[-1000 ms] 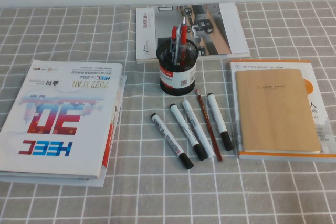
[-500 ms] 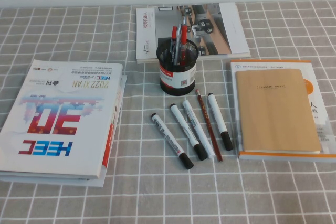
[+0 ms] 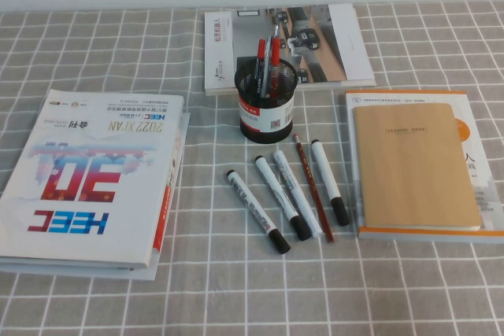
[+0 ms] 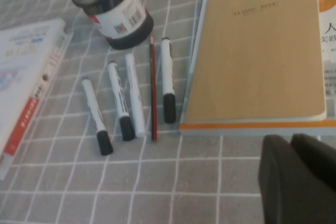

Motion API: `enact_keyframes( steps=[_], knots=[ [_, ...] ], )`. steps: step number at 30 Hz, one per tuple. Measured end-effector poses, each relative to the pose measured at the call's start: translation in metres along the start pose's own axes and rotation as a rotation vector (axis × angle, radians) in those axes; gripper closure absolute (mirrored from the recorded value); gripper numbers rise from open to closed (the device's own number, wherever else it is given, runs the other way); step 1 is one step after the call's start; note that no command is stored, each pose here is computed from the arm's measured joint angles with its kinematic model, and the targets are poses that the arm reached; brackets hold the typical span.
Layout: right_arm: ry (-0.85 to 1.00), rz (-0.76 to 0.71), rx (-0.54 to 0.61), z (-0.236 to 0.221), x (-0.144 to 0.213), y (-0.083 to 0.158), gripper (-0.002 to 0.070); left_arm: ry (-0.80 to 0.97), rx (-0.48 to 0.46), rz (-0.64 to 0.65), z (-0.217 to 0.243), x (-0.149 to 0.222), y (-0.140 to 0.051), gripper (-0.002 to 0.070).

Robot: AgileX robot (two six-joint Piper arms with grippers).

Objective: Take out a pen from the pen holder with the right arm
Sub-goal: 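Take a marker out of the pen holder and lay it on the table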

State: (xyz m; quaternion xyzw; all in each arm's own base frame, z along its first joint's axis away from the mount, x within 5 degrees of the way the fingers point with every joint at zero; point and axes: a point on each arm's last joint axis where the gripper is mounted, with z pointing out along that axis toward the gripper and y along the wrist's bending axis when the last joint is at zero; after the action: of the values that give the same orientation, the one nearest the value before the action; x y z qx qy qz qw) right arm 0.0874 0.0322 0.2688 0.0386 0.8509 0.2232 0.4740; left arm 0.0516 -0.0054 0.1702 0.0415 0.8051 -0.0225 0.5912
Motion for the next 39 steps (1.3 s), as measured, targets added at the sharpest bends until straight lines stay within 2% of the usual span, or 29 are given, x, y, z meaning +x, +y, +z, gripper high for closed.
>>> enact_keyframes(
  steps=[9,15,18,24,30,32,34,39],
  knots=[
    [0.237,-0.102,0.034,0.031,-0.026,0.002,0.0689,0.000,0.000,0.000,0.000,0.000,0.000,0.0680],
    [0.288,-0.150,0.025,0.056,-0.046,0.007,0.0688,0.000,0.000,0.000,0.000,0.000,0.000,0.0680],
    [0.287,-0.200,-0.021,0.076,-0.054,0.020,0.0688,0.000,0.000,0.000,0.000,0.000,0.000,0.0680],
    [0.250,-0.339,-0.131,0.132,-0.066,0.068,0.0689,0.000,0.000,0.000,0.000,0.000,0.000,0.0680],
    [0.141,-0.393,-0.182,0.186,-0.072,0.108,0.0680,0.000,0.000,0.000,0.000,0.000,0.000,0.0680],
    [0.095,-0.395,-0.178,0.202,-0.074,0.114,0.0653,0.000,0.000,0.000,0.000,0.000,0.000,0.0680],
    [0.044,-0.392,-0.168,0.217,-0.077,0.117,0.0594,0.000,0.000,0.000,0.000,0.000,0.000,0.0680],
    [-0.069,-0.381,-0.147,0.247,-0.088,0.123,0.0374,0.000,0.000,0.000,0.000,0.000,0.000,0.0680]
  ],
)
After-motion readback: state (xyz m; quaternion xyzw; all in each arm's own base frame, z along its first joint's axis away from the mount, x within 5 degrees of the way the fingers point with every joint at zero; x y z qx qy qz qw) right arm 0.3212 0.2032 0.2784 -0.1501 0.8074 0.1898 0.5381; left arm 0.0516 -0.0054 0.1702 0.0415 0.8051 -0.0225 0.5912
